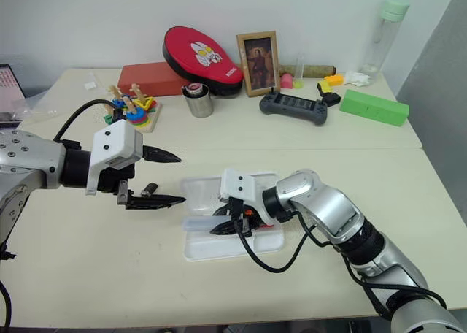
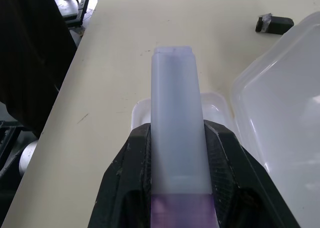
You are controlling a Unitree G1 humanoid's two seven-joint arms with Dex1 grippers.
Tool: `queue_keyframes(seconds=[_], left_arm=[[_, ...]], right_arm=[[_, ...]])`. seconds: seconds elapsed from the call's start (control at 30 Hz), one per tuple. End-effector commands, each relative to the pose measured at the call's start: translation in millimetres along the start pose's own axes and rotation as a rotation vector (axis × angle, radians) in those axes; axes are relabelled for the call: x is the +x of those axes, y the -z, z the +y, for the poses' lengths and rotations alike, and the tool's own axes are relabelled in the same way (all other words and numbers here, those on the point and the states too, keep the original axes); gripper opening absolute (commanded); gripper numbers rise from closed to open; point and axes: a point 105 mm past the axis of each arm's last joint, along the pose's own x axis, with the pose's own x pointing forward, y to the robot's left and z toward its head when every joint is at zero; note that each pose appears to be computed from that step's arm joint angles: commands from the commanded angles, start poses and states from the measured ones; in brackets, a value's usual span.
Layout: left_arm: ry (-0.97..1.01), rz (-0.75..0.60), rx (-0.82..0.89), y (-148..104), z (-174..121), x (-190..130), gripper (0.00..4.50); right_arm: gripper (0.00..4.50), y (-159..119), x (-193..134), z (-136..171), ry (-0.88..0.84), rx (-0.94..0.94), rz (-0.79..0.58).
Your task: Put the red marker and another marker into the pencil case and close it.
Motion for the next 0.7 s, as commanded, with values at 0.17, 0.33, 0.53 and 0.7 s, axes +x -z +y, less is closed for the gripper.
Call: queue_keyframes(seconds=[0.17, 0.33, 0.53, 0.7], left_arm=[[-0.019, 0.020, 0.051, -7, 7, -10, 4.50], [-0.008, 0.033, 0.053, -6, 6, -11, 4.50], [-0.009, 0.032, 0.059, -8, 9, -10, 4.50], [-0.007, 0.041, 0.065, -8, 10, -10, 4.50]], right_arm=[[1.12, 12, 10, 7, -0.019, 0.000, 0.010], [1.12, 23, 15, 9, -0.015, 0.008, 0.030], [1.12, 32, 20, 6, 0.004, 0.018, 0.037], [1.47, 41, 24, -1, 0.030, 0.013, 0.051]])
